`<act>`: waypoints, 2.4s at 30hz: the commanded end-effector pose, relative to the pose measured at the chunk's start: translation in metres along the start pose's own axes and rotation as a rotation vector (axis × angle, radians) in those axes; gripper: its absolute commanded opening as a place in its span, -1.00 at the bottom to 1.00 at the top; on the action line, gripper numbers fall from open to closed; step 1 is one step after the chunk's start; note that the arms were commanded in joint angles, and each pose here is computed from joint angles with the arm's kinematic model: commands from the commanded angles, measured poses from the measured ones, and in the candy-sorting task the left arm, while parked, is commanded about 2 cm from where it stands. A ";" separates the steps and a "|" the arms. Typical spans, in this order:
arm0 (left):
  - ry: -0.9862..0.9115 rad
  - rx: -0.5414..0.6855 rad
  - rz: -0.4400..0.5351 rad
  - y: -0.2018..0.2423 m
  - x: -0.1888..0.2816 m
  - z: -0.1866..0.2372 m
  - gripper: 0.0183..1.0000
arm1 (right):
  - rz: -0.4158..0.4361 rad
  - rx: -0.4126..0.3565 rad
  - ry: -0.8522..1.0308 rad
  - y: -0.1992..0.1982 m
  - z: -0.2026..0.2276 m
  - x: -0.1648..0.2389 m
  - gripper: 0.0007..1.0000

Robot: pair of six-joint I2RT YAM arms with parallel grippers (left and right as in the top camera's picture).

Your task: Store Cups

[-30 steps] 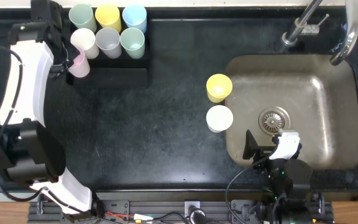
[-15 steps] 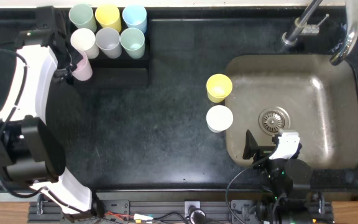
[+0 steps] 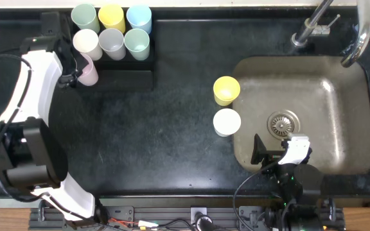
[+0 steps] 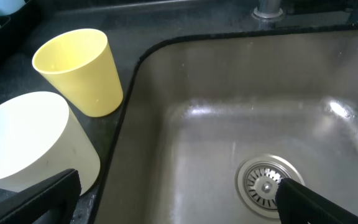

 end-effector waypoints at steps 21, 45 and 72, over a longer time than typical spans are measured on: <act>-0.048 0.025 0.064 0.029 0.077 0.003 0.88 | -0.005 -0.006 0.025 0.000 0.007 -0.002 1.00; 0.063 -0.689 0.554 -0.090 0.161 0.242 1.00 | -0.005 -0.006 0.025 0.000 0.007 -0.002 1.00; 0.111 -0.789 0.527 -0.115 0.143 0.310 1.00 | -0.005 -0.006 0.025 0.000 0.007 -0.002 1.00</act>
Point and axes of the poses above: each gripper's point midway between its finger pads, its own x axis back along the fingers, its own y axis along the line the jaws close on, z = x × y, the point moved 9 cm from there along x, back along the fingers, and after that the axes turned 9 degrees about x, right-handed, at the moved point
